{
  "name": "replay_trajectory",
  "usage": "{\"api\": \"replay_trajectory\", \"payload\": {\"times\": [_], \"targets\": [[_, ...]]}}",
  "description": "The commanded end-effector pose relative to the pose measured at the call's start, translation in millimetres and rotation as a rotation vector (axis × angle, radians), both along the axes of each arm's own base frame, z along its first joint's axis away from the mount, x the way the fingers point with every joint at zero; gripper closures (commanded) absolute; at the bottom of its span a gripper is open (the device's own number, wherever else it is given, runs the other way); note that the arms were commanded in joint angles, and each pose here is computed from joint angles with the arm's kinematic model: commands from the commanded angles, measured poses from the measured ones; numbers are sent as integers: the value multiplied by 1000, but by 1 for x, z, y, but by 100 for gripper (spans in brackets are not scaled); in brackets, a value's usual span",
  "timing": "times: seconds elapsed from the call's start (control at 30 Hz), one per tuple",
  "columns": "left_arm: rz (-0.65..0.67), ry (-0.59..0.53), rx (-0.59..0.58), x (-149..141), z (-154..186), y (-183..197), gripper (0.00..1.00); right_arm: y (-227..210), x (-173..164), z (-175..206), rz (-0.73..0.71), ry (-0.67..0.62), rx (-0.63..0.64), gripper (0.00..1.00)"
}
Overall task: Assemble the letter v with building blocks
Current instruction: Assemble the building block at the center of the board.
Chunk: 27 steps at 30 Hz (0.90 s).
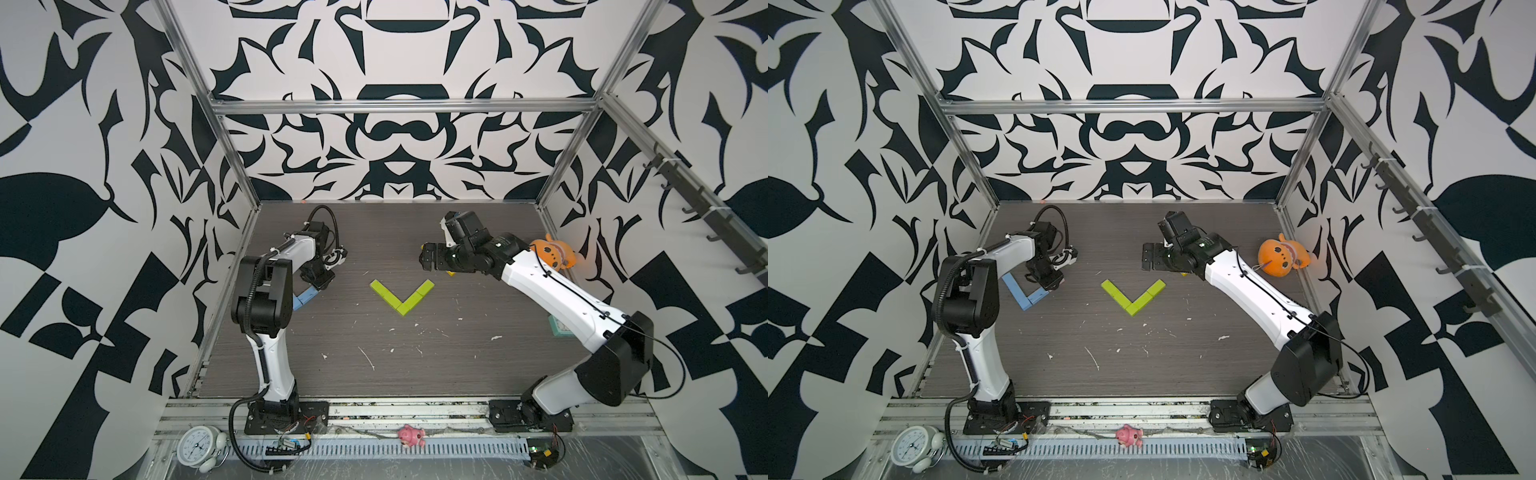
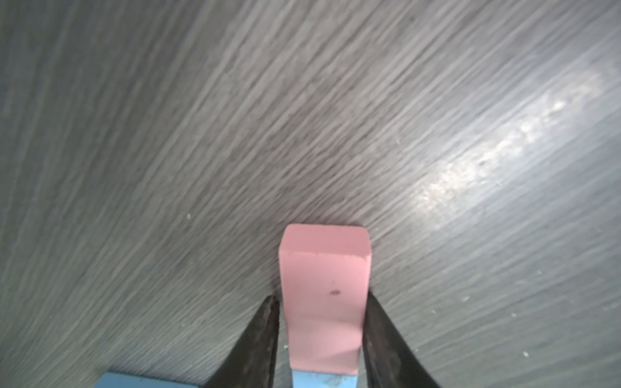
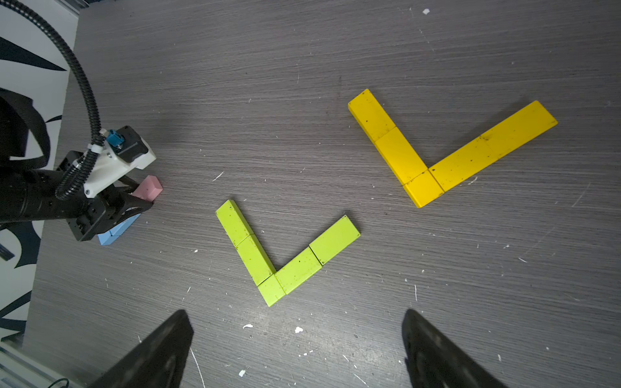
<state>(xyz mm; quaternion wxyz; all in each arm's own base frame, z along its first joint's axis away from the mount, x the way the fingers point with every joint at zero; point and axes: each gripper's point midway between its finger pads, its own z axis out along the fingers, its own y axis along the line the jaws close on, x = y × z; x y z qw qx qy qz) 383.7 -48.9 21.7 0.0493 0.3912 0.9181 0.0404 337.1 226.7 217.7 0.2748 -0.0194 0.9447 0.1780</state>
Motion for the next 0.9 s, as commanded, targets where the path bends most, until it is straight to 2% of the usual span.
{"api": "replay_trajectory", "payload": {"times": [0.0, 0.63, 0.8, 0.87], "targets": [[-4, 67, 6, -15, -8, 4, 55, 1, 2, 18, -13, -43, 19, 1], [42, 21, -21, -2, 5, -1, 40, 3, 2, 15, -10, -39, 18, 1], [58, 5, -35, 3, 10, -4, 34, 3, 2, 15, -7, -41, 23, 1], [64, 0, -41, 4, 11, -4, 28, 5, 1, 15, -3, -38, 26, 1]]}}
